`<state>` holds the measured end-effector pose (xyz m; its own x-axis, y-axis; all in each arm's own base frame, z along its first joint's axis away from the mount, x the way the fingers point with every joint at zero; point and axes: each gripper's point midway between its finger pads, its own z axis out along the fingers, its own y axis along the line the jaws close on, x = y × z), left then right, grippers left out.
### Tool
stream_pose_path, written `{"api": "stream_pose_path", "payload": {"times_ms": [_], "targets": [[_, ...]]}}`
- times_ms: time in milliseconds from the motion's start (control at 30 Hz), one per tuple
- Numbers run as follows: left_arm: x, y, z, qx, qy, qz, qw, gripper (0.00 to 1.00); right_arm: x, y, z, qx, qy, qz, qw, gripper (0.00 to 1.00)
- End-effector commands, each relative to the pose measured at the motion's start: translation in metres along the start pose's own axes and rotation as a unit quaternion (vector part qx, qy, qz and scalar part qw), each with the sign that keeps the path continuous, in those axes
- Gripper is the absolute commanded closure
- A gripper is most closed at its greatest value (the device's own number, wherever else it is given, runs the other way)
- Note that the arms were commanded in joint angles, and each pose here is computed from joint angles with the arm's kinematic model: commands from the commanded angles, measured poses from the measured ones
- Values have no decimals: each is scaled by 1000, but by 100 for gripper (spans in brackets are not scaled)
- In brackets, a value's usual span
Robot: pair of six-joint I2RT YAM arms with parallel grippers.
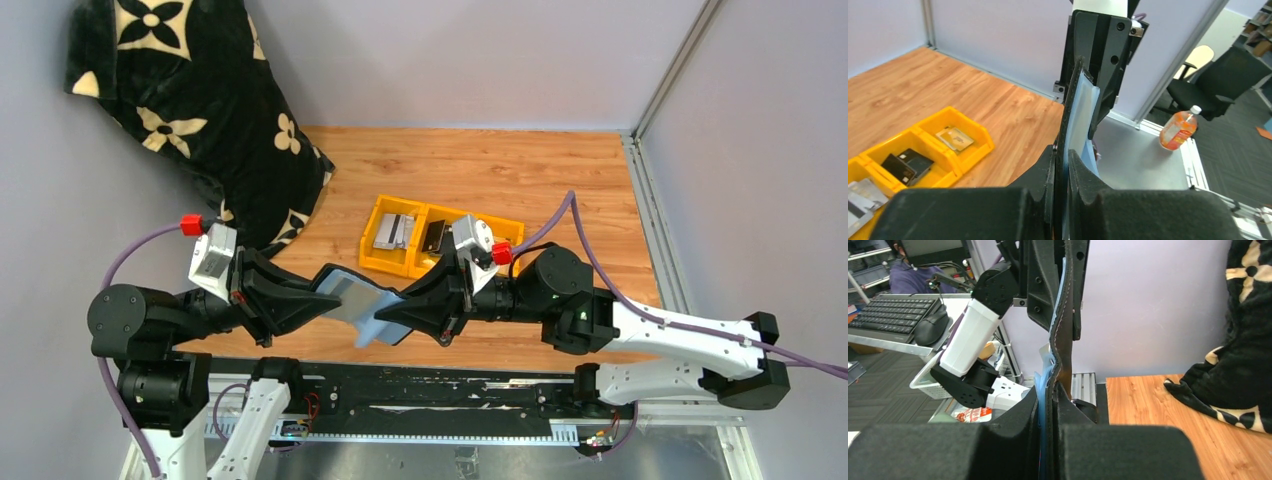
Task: Take the credit cards out of the card holder
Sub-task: Remove the credit card from the card holder.
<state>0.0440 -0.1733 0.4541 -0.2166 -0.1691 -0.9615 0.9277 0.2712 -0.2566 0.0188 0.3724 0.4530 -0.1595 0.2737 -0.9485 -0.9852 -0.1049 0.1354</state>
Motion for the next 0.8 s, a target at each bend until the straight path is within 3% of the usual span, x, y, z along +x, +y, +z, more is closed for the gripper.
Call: {"api": "stream_pose_path", "payload": {"times_ms": [0, 200, 467, 633, 767], "targets": [[-9, 1, 4, 13, -6, -40, 999, 100, -5, 30, -6, -77, -3, -14, 997, 91], [-14, -3, 5, 21, -5, -65, 998, 100, -10, 32, -18, -77, -2, -32, 997, 63], [-17, 4, 7, -1, -21, -93, 995, 100, -43, 17, -44, -10, -40, -57, 998, 36], [-11, 9, 2, -38, -23, -43, 998, 100, -66, -14, -58, 95, -63, -59, 992, 29], [-6, 10, -5, -60, -19, 39, 997, 100, -63, -29, -44, 129, -37, -54, 989, 27]]}}
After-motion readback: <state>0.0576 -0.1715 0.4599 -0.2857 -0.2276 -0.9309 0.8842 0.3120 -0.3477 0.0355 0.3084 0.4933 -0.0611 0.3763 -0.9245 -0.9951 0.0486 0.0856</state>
